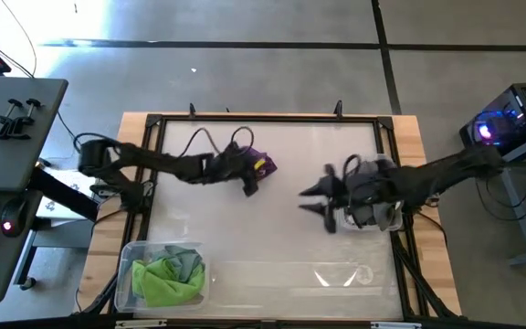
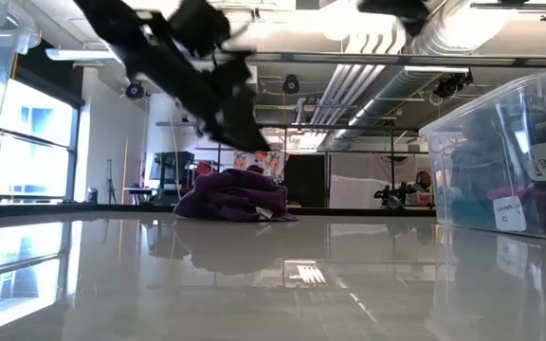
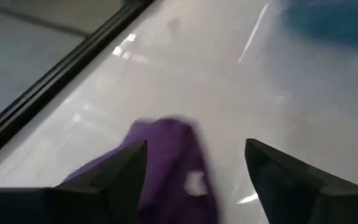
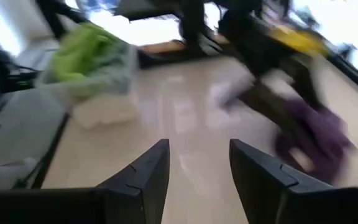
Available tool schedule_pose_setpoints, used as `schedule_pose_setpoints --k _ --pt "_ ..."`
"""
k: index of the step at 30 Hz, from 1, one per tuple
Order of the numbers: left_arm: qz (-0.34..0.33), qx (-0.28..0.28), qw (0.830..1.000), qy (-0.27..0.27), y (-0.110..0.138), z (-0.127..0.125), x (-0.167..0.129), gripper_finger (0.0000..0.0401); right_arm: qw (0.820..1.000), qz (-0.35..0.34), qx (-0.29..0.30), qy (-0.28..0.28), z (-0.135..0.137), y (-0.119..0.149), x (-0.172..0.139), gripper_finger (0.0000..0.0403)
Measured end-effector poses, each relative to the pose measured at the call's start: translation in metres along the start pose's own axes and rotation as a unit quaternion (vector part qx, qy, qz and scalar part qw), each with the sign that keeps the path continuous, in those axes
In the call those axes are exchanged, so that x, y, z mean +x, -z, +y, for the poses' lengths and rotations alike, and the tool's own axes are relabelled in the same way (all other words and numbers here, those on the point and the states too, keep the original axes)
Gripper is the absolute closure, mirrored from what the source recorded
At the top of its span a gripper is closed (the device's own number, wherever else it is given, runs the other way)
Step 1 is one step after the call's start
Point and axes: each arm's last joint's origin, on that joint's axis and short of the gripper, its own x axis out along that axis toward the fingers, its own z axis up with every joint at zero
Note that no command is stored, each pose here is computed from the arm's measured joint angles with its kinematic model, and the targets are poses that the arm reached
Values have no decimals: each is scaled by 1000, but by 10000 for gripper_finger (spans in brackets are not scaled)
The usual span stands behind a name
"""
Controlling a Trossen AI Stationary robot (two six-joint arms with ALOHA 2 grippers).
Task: Sort microfiber towel by color & place in baskets
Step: Put the violet microfiber towel into the top transparent bin
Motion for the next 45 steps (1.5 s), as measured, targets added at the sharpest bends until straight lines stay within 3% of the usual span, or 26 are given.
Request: schedule_pose_setpoints --k 7,11,15,20,22,26,32,39,45 --pt "94 -21 995 -37 24 27 39 132 995 -19 -98 -16 16 19 58 240" --pt "136 -19 990 -28 37 30 52 154 992 -9 -123 -11 17 32 82 240" --pt "145 -6 989 -5 42 26 56 217 993 9 -118 18 17 44 96 240" --pt "143 13 989 40 40 18 54 353 990 18 -71 120 12 57 109 240" --pt "136 27 989 57 38 10 49 386 985 20 -60 160 10 63 114 240" --pt "111 68 987 92 30 -13 36 377 978 29 -46 203 7 78 125 240" --pt "47 174 974 138 20 -59 5 395 983 19 -63 168 -1 81 143 237" --pt "-11 235 962 137 11 -90 -28 392 985 44 -68 153 -3 86 144 237" --pt "-36 253 955 150 9 -100 -36 381 988 41 -55 140 -1 85 144 293"
